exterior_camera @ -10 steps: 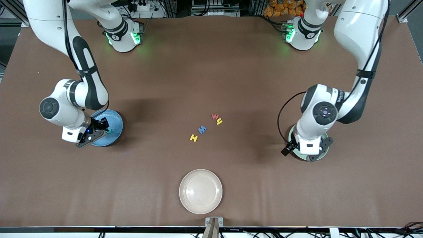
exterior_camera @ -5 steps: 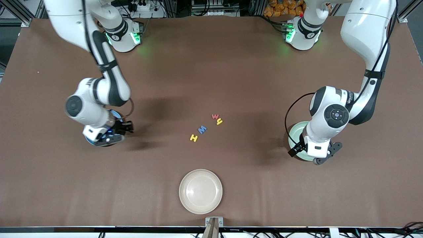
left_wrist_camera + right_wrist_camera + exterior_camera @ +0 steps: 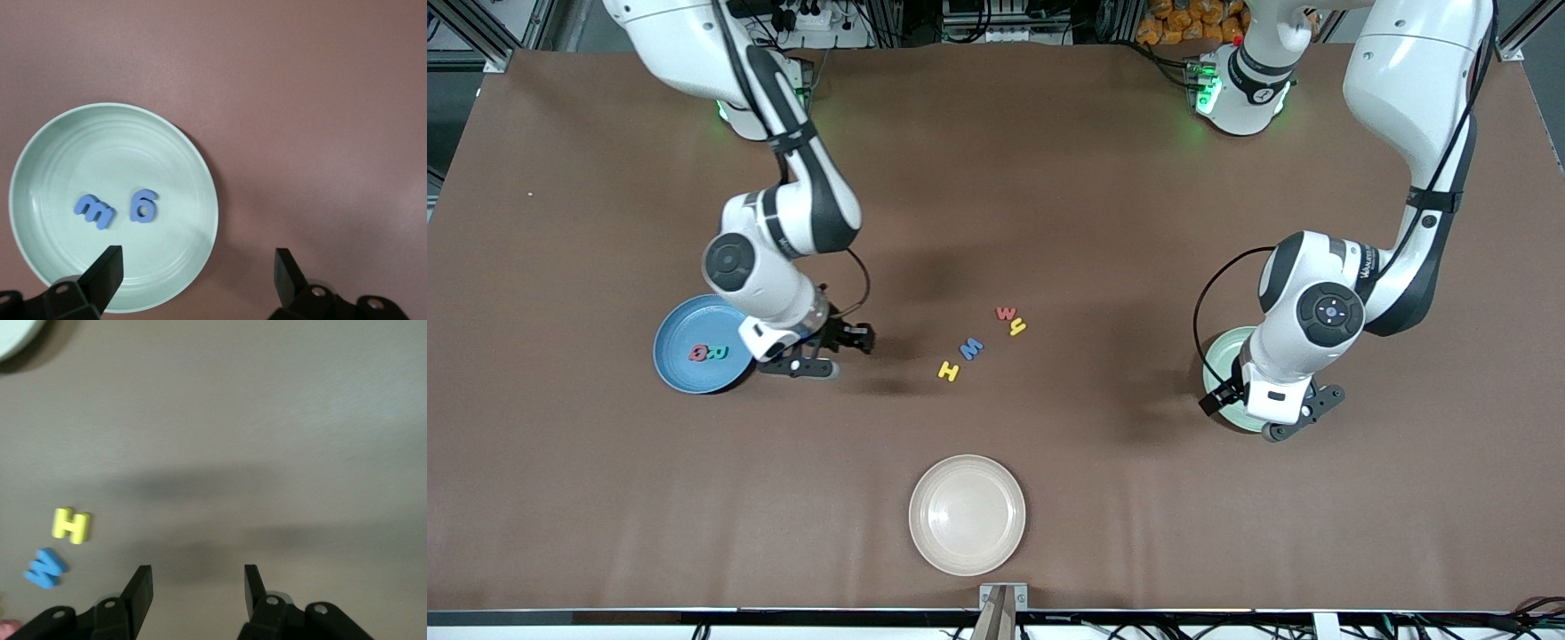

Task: Sort uppercase to blue plate, lowercase to green plate
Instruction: 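Lower the right gripper onto the yellow H and close it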

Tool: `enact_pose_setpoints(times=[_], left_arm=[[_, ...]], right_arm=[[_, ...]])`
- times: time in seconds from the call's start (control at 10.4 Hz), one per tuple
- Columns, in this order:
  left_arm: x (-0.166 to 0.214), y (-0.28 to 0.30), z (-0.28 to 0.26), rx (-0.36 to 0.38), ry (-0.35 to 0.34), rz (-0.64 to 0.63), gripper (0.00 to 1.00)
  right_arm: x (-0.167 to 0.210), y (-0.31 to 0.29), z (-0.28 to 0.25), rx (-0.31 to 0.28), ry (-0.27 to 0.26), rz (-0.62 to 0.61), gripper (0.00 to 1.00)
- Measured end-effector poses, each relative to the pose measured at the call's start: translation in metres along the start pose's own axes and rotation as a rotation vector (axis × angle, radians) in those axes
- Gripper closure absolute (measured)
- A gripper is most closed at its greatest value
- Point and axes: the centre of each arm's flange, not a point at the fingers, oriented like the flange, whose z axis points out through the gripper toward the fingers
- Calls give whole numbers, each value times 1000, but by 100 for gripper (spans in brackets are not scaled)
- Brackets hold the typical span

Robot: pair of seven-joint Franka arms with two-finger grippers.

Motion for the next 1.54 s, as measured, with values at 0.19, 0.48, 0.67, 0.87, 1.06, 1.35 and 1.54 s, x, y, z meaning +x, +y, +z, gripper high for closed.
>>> enact_pose_setpoints(times=[0.19,0.48,0.67,0.87,1.06,1.35,1.54], left_arm=[[14,-9,-18,-10,21,55,0],[31,-19,-37,-24,49,97,0],[37,-21,-43,-31,61,89,0],[40,-23,-44,-32,64,88,0],[43,-27,-44,-31,64,93,0],[54,-37,-49,-34,75,98,0],[65,-51,-58,-37,88,87,0]], right_arm=[[-11,-45,19,-7,9,81,36],[-10,-86,50,-15,36,160,37],[0,-96,51,-7,57,224,38],[6,-108,51,-28,71,293,38],[4,-123,56,-57,66,330,38],[-5,-136,69,-79,75,325,39],[-8,-142,79,-98,83,301,40]])
